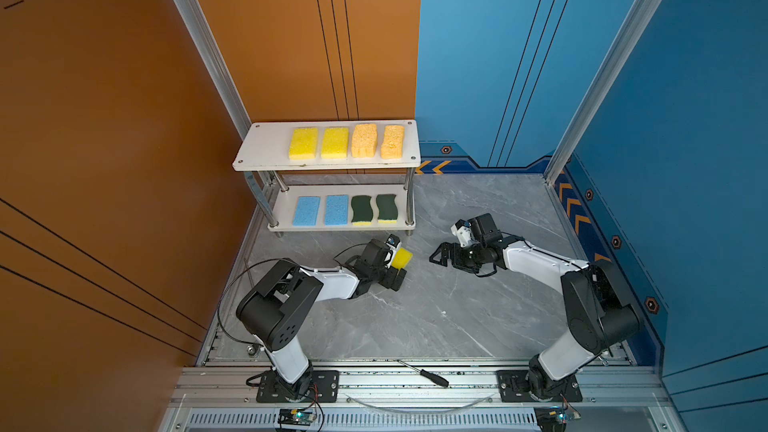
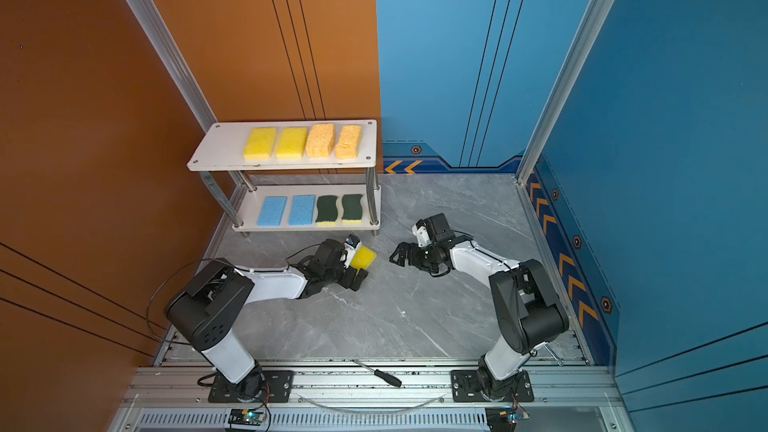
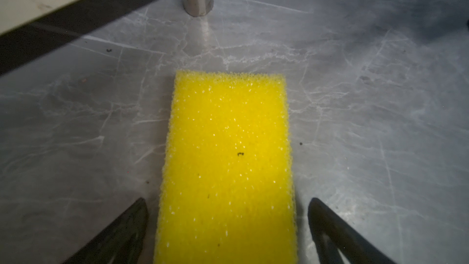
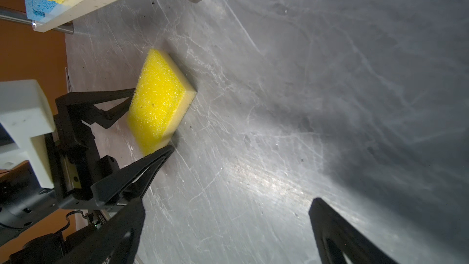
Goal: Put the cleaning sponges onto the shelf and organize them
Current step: 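Lift the yellow sponge with the left gripper off the table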
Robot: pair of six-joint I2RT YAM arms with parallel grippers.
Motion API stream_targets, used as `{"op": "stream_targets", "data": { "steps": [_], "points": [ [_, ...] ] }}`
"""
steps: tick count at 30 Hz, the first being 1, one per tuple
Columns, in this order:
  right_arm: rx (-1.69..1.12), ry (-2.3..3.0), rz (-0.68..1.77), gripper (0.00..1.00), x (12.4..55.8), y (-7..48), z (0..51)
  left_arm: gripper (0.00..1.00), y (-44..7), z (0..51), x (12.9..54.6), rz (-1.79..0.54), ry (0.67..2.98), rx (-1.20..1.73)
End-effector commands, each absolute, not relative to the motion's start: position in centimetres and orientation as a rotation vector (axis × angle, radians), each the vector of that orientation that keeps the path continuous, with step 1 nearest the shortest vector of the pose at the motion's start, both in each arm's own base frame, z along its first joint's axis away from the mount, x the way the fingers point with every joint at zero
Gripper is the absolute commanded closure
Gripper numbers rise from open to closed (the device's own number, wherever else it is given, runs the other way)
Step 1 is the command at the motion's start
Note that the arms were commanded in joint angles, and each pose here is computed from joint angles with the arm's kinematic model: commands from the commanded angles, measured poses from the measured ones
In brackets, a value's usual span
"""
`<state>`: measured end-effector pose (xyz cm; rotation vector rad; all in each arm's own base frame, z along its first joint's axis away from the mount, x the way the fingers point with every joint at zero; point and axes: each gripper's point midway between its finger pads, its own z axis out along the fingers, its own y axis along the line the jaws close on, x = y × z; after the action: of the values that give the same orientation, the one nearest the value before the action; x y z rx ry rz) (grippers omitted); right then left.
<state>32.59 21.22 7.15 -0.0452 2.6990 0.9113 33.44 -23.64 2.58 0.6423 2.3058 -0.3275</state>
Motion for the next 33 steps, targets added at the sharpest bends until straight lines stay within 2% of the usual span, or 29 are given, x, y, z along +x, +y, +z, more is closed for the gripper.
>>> {"op": "stream_targets", "data": {
  "steps": [1,5,24,30,31,33],
  "points": [
    [-0.021,2.712,0.925,0.0,32.6,21.1,6.5,0.01,-22.5,-0.3,31.7,-0.284,2.394,0.632],
    [-0.02,2.714,0.925,0.0,32.7,21.2,6.4,0.05,-22.0,-0.6,31.2,-0.255,2.396,0.627],
    [-0.008,2.72,0.927,0.0,33.0,21.5,6.2,0.06,-21.1,-1.8,28.9,-0.268,2.411,0.597],
    [-0.008,2.725,0.925,0.0,32.8,21.5,6.1,0.13,-21.4,-1.4,28.6,-0.29,2.404,0.602],
    [-0.008,2.725,0.923,0.0,32.8,21.5,6.1,0.19,-21.3,-1.4,28.6,-0.291,2.404,0.6],
    [-0.009,2.724,0.923,0.0,32.8,21.5,6.1,0.22,-21.4,-1.3,28.6,-0.29,2.401,0.598]
  ]
}}
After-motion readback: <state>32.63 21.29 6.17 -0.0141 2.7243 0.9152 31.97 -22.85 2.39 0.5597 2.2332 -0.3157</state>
